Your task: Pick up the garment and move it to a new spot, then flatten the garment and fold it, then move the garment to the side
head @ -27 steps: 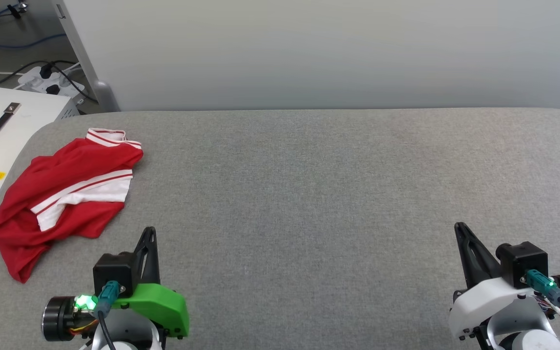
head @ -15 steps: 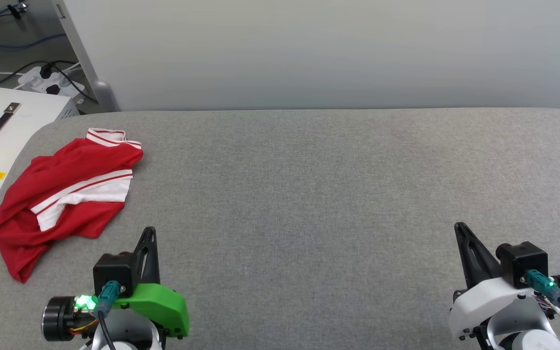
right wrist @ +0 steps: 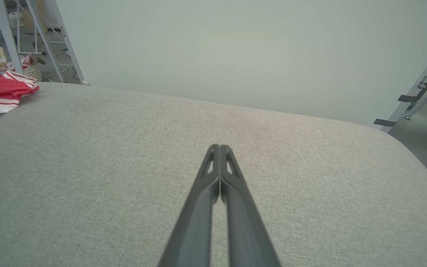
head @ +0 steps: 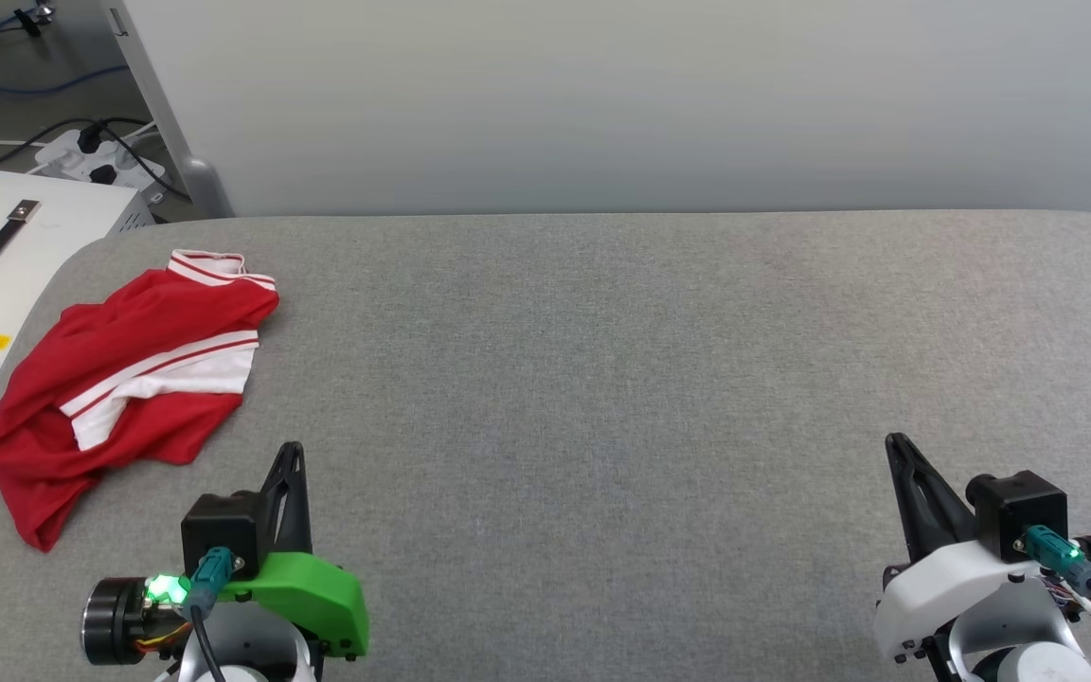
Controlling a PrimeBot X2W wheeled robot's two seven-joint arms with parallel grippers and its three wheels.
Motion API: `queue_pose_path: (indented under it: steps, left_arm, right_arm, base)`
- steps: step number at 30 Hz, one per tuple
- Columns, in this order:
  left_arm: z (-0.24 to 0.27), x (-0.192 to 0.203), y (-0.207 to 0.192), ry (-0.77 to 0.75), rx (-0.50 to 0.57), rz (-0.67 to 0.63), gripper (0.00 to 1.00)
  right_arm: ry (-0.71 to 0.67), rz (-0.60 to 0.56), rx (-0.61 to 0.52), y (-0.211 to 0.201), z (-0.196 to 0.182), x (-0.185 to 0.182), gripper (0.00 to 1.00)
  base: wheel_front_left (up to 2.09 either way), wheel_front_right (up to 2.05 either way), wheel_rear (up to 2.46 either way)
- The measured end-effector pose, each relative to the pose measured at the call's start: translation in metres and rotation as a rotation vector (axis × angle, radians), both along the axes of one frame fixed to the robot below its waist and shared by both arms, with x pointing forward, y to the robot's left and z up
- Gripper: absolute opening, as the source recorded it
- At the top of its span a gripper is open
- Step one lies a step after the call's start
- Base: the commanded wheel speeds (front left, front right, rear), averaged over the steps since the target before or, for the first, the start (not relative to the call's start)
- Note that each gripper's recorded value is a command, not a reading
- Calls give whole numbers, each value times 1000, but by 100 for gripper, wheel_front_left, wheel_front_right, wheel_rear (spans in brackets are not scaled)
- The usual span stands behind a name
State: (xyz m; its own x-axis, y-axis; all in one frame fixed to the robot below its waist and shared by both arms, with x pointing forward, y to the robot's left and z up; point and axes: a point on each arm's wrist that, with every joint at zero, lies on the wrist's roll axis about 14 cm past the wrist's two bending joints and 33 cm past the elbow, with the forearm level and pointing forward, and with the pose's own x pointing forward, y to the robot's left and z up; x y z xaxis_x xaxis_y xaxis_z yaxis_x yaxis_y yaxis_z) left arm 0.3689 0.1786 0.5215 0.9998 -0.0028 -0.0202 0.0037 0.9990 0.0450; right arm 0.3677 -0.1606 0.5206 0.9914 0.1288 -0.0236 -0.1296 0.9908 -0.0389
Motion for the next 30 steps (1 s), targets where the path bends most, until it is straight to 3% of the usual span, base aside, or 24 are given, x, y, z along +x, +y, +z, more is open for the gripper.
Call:
queue_pose_path:
  steps: [7, 8, 30]
  left_arm:
    - [0, 0, 0, 0, 0, 0, 0]
    - [0, 0, 0, 1, 0, 0, 100]
    - [4, 0, 0, -29, -18, -1, 100]
  right_arm:
    - [0, 0, 0, 0, 0, 0, 0]
    - [0, 0, 0, 0, 0, 0, 100]
    - [-44, -22, 51, -7, 10, 1, 100]
  base:
    - [0, 0, 0]
    - [0, 0, 0]
    - [0, 0, 0]
